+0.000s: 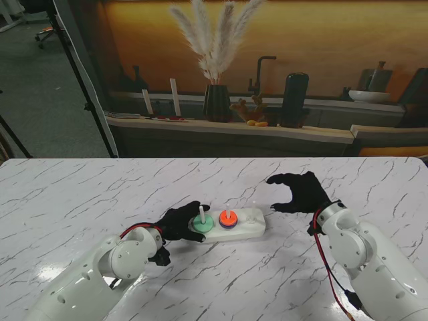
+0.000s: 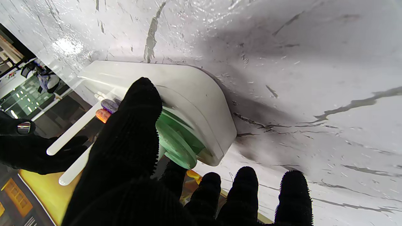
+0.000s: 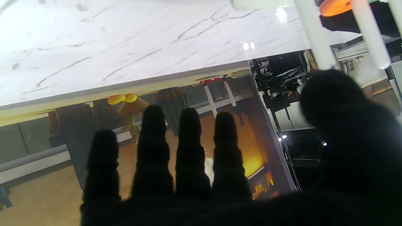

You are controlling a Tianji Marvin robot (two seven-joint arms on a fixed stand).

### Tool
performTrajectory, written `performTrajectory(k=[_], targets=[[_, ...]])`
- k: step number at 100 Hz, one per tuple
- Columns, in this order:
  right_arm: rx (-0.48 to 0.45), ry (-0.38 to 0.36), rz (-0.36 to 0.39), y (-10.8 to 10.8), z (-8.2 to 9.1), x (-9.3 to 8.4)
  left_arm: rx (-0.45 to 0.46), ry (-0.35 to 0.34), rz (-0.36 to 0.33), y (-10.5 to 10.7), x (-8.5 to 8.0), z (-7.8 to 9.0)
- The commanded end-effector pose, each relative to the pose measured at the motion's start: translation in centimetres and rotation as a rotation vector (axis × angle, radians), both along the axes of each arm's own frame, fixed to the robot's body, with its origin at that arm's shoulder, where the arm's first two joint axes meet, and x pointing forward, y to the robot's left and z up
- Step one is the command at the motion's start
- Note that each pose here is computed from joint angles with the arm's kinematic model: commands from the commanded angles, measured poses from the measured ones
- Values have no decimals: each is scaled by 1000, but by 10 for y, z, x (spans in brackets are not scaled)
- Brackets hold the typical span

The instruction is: Move the three rings of the Hanoi Tower from the left rod to the right rod

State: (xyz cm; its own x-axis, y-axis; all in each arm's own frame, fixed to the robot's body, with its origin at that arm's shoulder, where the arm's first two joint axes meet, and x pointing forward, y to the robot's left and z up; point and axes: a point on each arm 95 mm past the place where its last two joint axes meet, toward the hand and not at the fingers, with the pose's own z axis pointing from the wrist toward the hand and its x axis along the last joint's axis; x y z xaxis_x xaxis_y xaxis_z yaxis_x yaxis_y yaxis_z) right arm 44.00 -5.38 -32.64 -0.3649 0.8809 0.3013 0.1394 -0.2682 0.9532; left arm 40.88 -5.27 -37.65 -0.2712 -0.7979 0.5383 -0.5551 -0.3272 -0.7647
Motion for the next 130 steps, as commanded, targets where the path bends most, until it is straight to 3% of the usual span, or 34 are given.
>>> performTrajectory(k=[1, 68, 130], targets=[[10, 10, 7, 4, -5, -3, 9, 36, -12, -1, -6, -13], [17, 15, 6, 5, -8, -4, 43, 28, 6, -1, -6, -16], [23, 22, 3, 5, -11, -4, -2, 4, 46, -1, -5, -12]])
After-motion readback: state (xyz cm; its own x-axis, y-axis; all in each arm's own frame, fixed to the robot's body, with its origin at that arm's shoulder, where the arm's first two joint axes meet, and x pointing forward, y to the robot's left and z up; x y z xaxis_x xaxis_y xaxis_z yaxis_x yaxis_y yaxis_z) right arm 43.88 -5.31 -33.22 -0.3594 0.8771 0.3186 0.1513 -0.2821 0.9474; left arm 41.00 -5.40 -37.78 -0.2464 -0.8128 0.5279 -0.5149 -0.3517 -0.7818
